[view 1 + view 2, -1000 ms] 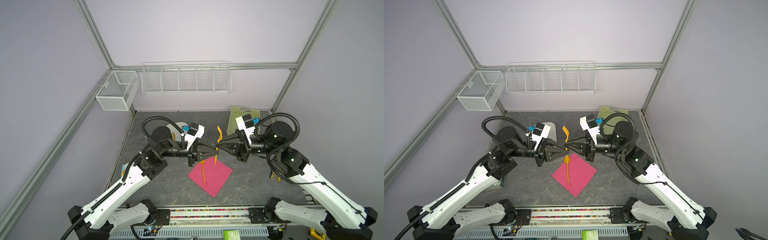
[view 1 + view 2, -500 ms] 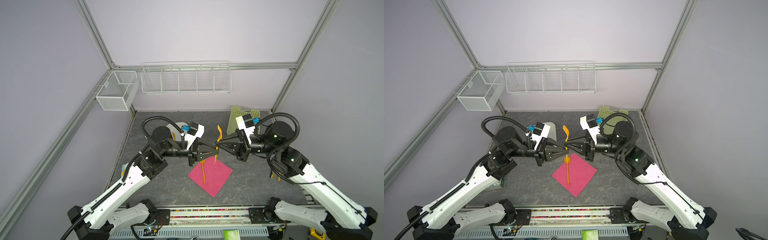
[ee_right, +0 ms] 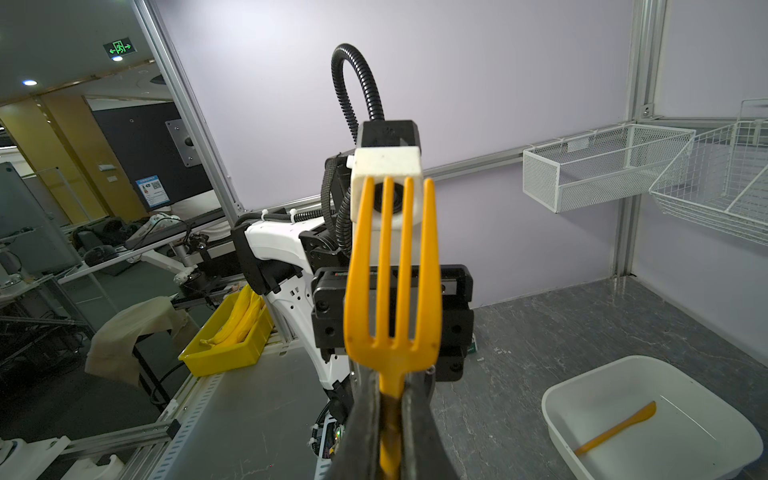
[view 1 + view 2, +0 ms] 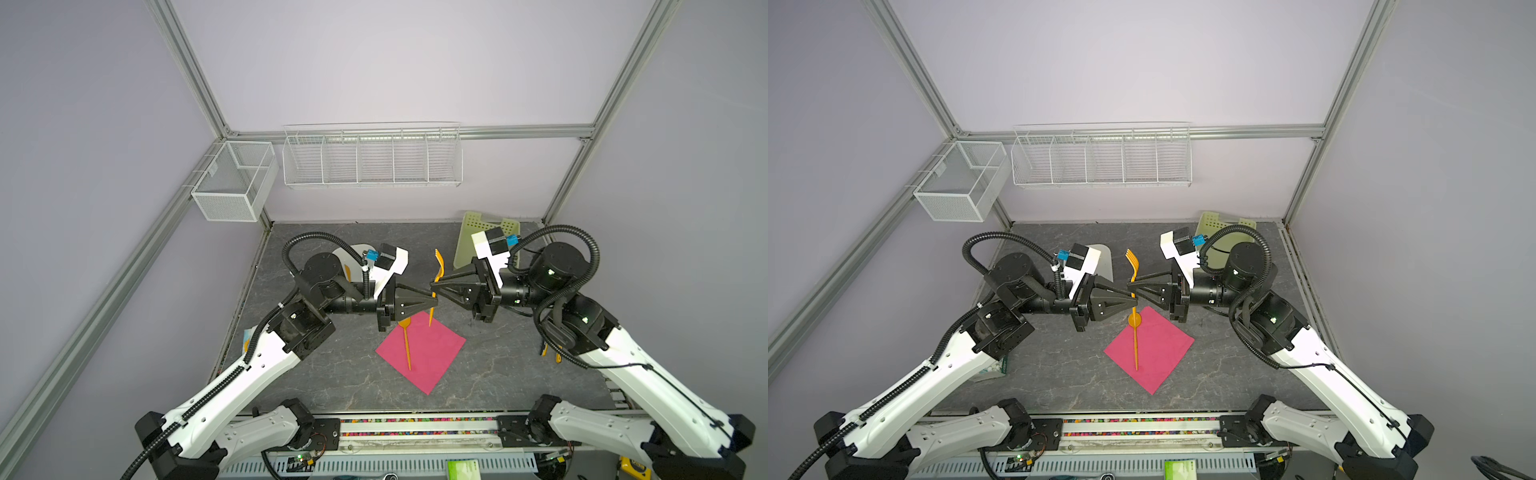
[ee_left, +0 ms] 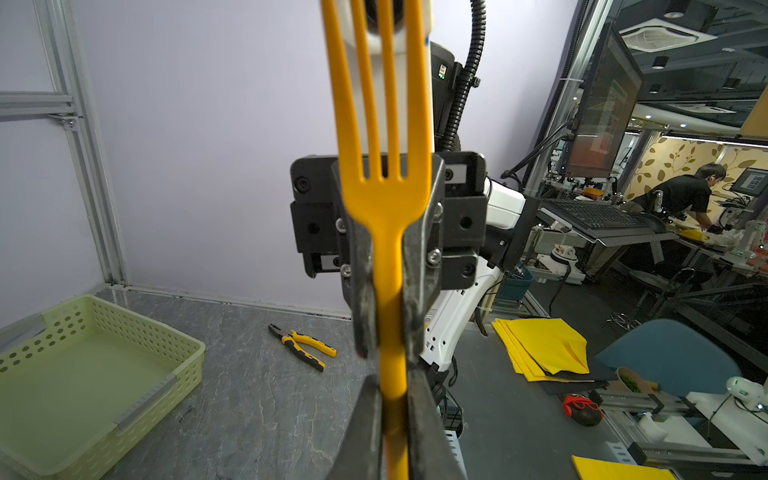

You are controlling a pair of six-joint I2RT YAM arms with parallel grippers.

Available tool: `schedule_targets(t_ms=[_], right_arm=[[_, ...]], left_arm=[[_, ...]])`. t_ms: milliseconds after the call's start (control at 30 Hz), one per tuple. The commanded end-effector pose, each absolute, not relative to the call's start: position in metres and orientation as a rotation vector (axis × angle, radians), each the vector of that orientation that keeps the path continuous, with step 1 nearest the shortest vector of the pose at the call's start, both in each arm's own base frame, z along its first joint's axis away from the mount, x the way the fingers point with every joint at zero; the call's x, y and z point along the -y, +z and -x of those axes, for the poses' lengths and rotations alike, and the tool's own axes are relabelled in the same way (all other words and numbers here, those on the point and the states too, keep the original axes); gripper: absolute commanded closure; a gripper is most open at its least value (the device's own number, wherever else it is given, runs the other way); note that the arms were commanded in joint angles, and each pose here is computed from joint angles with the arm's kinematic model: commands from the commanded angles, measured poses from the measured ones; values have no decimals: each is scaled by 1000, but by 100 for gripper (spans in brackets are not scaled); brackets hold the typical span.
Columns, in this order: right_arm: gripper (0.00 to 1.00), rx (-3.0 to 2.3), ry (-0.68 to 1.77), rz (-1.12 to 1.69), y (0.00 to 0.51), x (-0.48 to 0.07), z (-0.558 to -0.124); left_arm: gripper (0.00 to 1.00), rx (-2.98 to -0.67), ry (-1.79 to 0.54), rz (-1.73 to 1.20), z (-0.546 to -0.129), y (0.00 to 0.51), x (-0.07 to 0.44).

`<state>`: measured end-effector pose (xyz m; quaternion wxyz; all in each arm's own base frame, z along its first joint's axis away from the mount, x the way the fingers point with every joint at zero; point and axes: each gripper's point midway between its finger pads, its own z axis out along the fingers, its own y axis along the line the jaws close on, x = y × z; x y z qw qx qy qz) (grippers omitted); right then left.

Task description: Place the utensils on the paper napkin and roll it up

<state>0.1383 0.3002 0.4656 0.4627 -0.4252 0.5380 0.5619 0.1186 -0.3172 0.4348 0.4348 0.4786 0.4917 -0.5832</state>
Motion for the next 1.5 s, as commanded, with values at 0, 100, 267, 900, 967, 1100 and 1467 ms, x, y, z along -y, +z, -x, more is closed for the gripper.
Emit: schedule_targets(t_ms=[0, 100, 267, 900, 967, 1100, 1467], right_arm=[[93, -1311, 1366, 1051, 470, -299, -136], [93, -1312, 1366, 1049, 470, -299, -136], [93, -1315, 1358, 1044, 470, -298, -137], [66, -1413, 1143, 981, 457, -263, -140], [66, -1450, 1081, 932, 453, -253, -148], [67, -1562, 953, 818, 438, -232, -173], [67, -1923, 722, 559, 372, -182, -237]], left_arm=[[91, -1127, -1426, -1202, -110, 458, 311], [95, -1128, -1425, -1204, -110, 458, 311], [99, -1128, -1420, -1210, -109, 458, 311], [100, -1301, -1298, -1115, -139, 438, 315], [100, -1358, -1268, -1065, -151, 433, 317], [100, -1484, -1187, -968, -174, 417, 321], [100, -1839, -969, -730, -217, 359, 341]])
